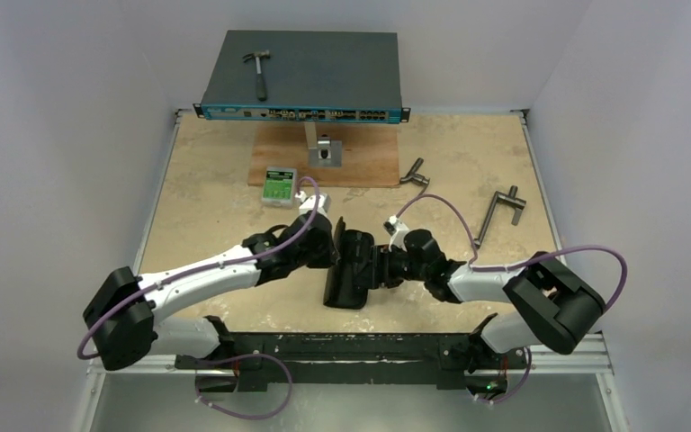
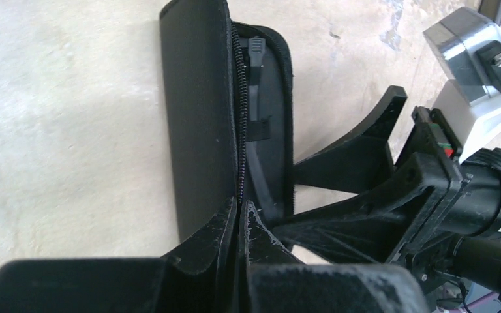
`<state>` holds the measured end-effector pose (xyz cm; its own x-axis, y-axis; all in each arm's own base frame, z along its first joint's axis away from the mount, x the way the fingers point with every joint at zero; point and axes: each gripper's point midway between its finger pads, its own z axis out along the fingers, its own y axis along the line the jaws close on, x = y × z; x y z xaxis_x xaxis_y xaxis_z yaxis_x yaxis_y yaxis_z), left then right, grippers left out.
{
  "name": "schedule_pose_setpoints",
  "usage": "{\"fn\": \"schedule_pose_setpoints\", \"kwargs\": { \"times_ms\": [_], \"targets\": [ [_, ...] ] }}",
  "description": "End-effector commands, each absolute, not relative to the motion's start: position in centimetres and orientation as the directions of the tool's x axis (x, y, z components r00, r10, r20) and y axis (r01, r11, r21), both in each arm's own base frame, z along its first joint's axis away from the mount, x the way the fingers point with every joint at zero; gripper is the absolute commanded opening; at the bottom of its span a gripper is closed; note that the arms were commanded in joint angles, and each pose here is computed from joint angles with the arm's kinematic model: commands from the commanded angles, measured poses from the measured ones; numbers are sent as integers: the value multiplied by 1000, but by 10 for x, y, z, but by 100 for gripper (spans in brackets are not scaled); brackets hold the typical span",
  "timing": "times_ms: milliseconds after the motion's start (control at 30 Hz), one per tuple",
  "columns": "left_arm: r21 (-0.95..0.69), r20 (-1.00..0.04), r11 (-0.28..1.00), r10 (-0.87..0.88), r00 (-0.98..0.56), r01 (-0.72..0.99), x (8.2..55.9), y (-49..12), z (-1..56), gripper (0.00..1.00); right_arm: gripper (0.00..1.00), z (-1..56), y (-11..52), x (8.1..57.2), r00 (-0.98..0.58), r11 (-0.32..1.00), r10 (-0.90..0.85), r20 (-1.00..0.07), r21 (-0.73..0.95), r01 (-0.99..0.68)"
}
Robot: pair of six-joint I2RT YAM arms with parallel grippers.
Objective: Sort the hair-cutting tools
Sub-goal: Close the hairdressing tool bag at the center of the board.
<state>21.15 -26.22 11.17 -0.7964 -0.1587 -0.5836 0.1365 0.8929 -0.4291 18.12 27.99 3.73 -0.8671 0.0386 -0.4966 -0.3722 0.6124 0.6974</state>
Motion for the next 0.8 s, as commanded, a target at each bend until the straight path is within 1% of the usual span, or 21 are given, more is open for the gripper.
{"fn": "schedule_pose_setpoints", "kwargs": {
  "times_ms": [0,100,267,333,400,433,500,600,767],
  "targets": [
    [-468,-619,849,-115,-777,247,222,-305,132,0,63,50,282,177,-858,572,63,-510,723,-388],
    [-465,-602,846,-86,-794,261,222,-319,123,0,64,50,270,182,-849,627,94,-520,694,-355],
    [-474,-583,834,-57,-811,282,223,-339,110,0,66,52,237,192,-818,752,179,-546,612,-244],
    [-478,-577,828,-46,-816,292,222,-346,107,0,66,55,228,194,-805,774,214,-553,599,-206],
    [-484,-575,819,-30,-818,310,220,-354,104,0,67,61,219,198,-784,783,258,-565,597,-172],
    [-485,-576,814,-22,-817,320,219,-358,103,0,70,64,215,201,-772,783,281,-570,601,-158],
    [-484,-578,808,-6,-816,337,218,-364,101,0,73,67,206,206,-753,787,318,-576,603,-128],
    [-481,-574,803,14,-819,351,213,-368,93,0,73,74,194,219,-727,786,366,-581,612,-93],
    [-503,-578,769,42,-815,396,204,-382,78,0,73,88,195,241,-692,773,391,-606,624,-110]
  ]
}}
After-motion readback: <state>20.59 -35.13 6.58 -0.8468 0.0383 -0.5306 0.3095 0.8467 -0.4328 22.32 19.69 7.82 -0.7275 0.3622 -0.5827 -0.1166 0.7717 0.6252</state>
